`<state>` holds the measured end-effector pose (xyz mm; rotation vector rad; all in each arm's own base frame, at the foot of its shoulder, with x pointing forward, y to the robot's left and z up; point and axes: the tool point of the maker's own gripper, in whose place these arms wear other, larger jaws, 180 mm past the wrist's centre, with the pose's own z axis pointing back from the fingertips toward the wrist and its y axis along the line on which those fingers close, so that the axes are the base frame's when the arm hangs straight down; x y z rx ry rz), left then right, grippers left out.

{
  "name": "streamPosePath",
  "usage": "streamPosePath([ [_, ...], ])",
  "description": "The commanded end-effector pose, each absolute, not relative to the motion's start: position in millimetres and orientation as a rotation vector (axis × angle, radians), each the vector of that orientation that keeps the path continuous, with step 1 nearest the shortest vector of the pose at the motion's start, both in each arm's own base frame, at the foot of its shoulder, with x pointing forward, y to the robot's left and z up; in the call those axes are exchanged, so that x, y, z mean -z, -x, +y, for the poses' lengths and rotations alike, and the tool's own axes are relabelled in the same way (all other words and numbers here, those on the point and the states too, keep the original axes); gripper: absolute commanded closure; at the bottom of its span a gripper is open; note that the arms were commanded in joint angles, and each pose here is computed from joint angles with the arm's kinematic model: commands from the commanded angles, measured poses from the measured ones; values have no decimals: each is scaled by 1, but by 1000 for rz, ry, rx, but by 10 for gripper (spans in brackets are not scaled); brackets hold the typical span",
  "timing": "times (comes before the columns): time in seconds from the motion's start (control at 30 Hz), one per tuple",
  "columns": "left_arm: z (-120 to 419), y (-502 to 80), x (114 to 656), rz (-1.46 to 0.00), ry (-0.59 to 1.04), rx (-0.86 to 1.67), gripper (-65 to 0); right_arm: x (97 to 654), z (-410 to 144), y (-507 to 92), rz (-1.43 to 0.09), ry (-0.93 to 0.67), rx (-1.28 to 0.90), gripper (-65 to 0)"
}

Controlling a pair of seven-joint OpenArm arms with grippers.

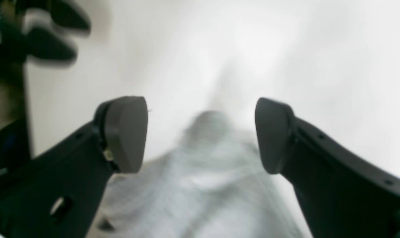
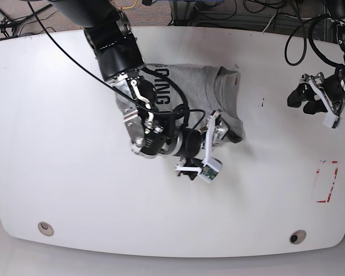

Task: Fold the T-shirt properly
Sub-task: 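Grasp the folded grey shirt edges with both grippers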

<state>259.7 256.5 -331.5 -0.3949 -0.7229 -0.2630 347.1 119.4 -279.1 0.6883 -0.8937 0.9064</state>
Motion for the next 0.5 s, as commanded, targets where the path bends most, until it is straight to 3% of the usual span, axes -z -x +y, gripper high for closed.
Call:
streamPosePath([
  [0.0,228,-273,306,-795,373,399,-372,255,97,-353,-981,-657,-898,-480],
  [0.17,170,-279,305,-813,348,558,-372,272,44,-358,-960,-549,-857,-479],
  [0.27,148,-273,313,-797,336,612,-372,273,27,-353,-969,-535,-838,-438],
  [0.47,96,-274,329,-807,338,650,-371,284,-16,-354,-945,-498,-768,-198],
])
